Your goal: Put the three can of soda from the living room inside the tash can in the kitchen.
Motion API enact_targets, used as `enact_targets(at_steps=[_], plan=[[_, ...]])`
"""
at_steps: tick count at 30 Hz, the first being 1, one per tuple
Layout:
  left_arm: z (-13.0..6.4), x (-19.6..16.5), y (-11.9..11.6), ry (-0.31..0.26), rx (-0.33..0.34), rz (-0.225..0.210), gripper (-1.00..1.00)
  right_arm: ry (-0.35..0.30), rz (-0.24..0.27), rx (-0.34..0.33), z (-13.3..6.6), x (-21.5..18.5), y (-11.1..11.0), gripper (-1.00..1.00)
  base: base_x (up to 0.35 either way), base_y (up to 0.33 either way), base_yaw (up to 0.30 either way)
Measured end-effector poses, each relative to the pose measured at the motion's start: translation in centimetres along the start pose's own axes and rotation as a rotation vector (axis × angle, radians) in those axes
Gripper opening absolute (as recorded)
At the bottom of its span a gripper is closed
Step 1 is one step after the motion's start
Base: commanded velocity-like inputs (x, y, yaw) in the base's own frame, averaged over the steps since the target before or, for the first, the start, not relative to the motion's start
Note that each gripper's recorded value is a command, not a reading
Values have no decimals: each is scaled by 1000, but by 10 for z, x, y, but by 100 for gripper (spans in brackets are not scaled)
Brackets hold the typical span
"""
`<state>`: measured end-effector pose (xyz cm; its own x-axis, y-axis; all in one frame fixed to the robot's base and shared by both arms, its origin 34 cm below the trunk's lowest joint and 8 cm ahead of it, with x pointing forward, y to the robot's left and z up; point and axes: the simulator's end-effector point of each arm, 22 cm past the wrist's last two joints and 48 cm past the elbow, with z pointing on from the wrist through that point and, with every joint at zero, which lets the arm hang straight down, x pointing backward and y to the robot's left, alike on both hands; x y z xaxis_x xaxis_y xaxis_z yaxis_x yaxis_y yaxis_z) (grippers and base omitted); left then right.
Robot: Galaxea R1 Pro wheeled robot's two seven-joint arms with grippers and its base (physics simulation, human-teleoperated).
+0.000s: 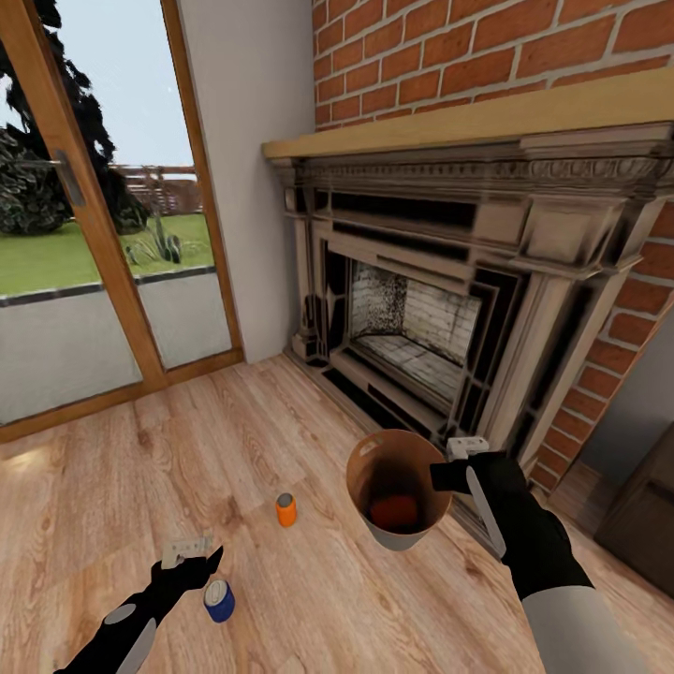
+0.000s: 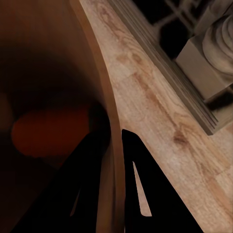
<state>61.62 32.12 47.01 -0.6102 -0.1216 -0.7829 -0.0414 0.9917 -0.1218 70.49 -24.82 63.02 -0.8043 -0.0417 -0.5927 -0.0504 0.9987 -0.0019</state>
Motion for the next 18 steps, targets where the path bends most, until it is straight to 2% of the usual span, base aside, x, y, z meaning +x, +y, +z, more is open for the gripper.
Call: enact_targets(at_steps=[8,15,18], plan=[[0,1,0,1,0,0,100,2,1,-2,1,1,0,-100,21,0,0],[1,5,1,10,0,0,100,11,0,0,5,5,0,-100,200,0,0],[2,6,1,11,0,0,100,13,-5,1,6,5,1,-100,72,0,0]])
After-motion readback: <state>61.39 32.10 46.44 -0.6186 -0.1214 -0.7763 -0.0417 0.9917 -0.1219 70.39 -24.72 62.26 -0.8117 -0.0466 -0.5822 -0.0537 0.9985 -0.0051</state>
